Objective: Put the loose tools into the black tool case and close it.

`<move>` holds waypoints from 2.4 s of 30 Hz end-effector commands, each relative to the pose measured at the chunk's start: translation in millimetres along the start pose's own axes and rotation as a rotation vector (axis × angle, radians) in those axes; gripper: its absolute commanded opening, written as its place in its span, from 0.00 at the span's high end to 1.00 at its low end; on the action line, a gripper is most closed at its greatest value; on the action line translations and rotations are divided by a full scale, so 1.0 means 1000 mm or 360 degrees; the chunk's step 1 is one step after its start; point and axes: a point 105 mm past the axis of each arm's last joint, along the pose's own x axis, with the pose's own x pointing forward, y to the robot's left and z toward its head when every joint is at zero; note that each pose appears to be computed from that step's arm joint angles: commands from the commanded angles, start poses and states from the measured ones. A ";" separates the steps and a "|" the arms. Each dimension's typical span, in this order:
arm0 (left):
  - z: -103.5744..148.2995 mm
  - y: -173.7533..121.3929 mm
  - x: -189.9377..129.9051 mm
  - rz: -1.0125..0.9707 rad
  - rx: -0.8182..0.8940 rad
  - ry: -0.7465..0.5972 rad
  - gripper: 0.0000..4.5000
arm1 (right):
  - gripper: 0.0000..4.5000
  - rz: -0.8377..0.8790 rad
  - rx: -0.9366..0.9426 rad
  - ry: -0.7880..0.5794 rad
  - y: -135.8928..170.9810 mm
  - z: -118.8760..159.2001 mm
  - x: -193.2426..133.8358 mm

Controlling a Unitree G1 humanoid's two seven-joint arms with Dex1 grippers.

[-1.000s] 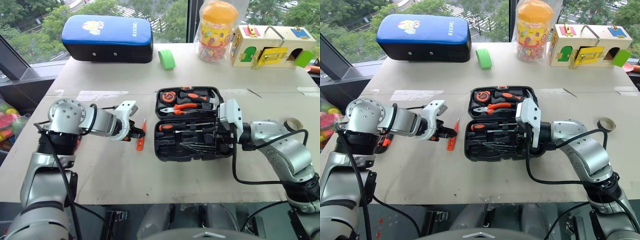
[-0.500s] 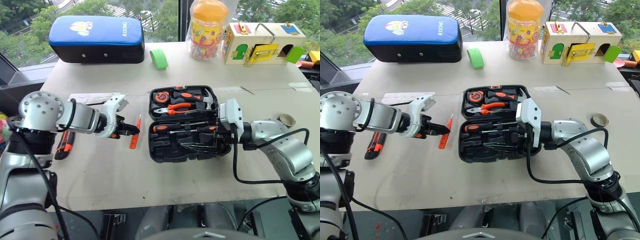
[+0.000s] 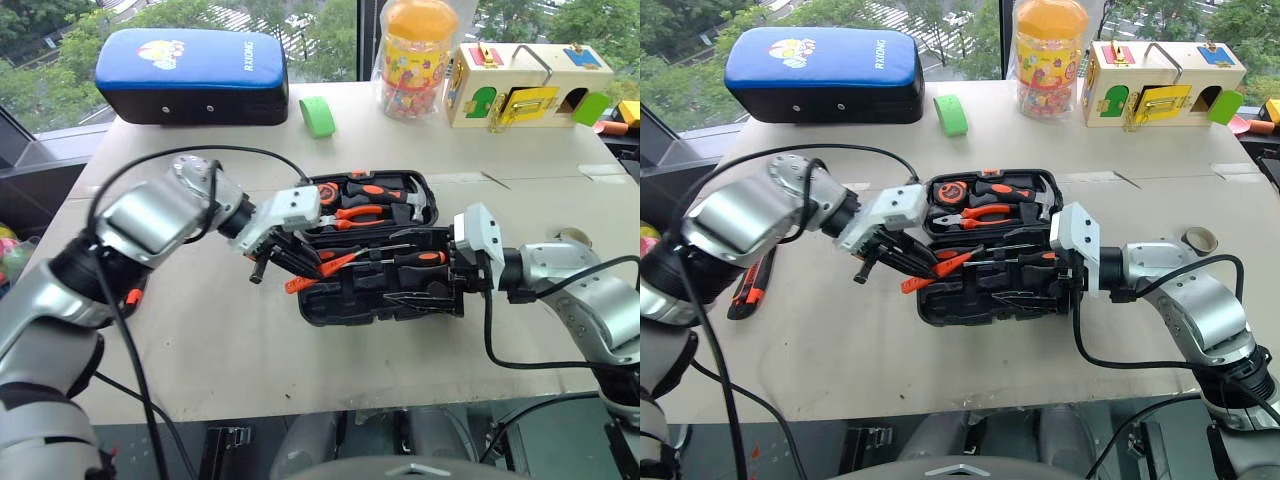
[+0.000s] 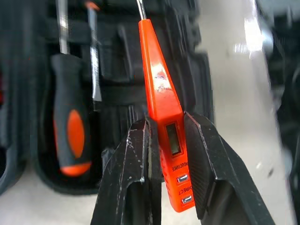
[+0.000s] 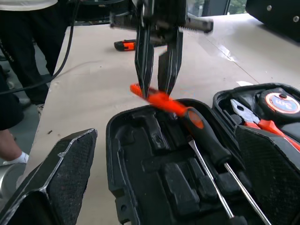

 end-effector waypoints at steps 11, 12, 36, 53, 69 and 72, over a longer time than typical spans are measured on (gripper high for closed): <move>0.014 0.028 0.026 -0.0131 0.0258 0.0229 0.89 | 0.00 -0.0156 -0.0026 -0.0061 0.006 0.012 -0.007; 0.014 0.029 0.028 -0.0123 0.0231 0.0226 0.89 | 0.00 -0.0159 -0.0021 -0.0061 0.007 0.012 -0.007; 0.005 0.026 0.042 -0.0113 0.0034 0.0185 0.59 | 0.00 -0.0179 -0.0010 -0.0063 0.004 0.011 -0.006; 0.014 0.002 -0.012 0.0163 0.0007 -0.0547 0.28 | 0.00 -0.0182 0.0001 -0.0034 0.002 0.006 -0.009; -0.014 0.011 0.043 0.0510 -0.0072 -0.0785 0.99 | 0.00 -0.0217 0.0017 0.0005 -0.004 0.003 -0.016; -0.022 0.003 0.052 0.0470 -0.0081 -0.0747 0.99 | 0.00 -0.0222 0.0024 0.0007 -0.004 0.002 -0.016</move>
